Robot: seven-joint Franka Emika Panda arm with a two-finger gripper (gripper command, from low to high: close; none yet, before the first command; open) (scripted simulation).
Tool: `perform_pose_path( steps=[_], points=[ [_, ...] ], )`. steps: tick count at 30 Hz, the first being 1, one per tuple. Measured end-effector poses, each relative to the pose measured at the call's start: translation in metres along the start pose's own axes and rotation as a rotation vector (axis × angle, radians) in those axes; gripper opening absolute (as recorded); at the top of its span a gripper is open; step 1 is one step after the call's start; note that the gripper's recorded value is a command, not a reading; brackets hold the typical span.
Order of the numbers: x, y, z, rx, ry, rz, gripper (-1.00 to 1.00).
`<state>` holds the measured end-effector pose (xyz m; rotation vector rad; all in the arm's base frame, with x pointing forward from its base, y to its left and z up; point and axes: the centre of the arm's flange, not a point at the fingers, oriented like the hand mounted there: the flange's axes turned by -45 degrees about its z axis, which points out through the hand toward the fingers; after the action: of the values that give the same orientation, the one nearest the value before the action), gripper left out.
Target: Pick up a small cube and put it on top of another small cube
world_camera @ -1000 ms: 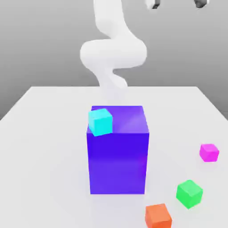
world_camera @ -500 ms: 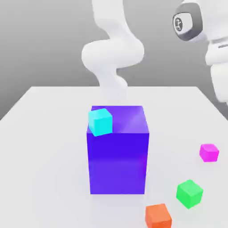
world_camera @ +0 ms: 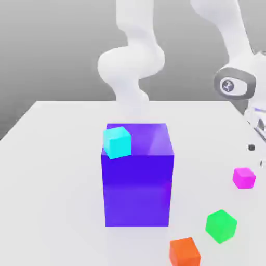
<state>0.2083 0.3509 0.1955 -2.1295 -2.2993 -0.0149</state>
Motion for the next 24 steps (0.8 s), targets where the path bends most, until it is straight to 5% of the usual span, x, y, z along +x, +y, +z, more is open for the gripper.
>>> perform_pose_path(
  steps=[7,8,24],
  points=[
    [-0.001,-0.005,0.063,0.0,-0.011,-0.022,0.0],
    [-0.001,-0.005,0.068,0.001,-0.012,-0.022,-1.0],
    [-0.012,0.022,-0.001,0.001,-0.013,0.078,-1.0]
  ],
)
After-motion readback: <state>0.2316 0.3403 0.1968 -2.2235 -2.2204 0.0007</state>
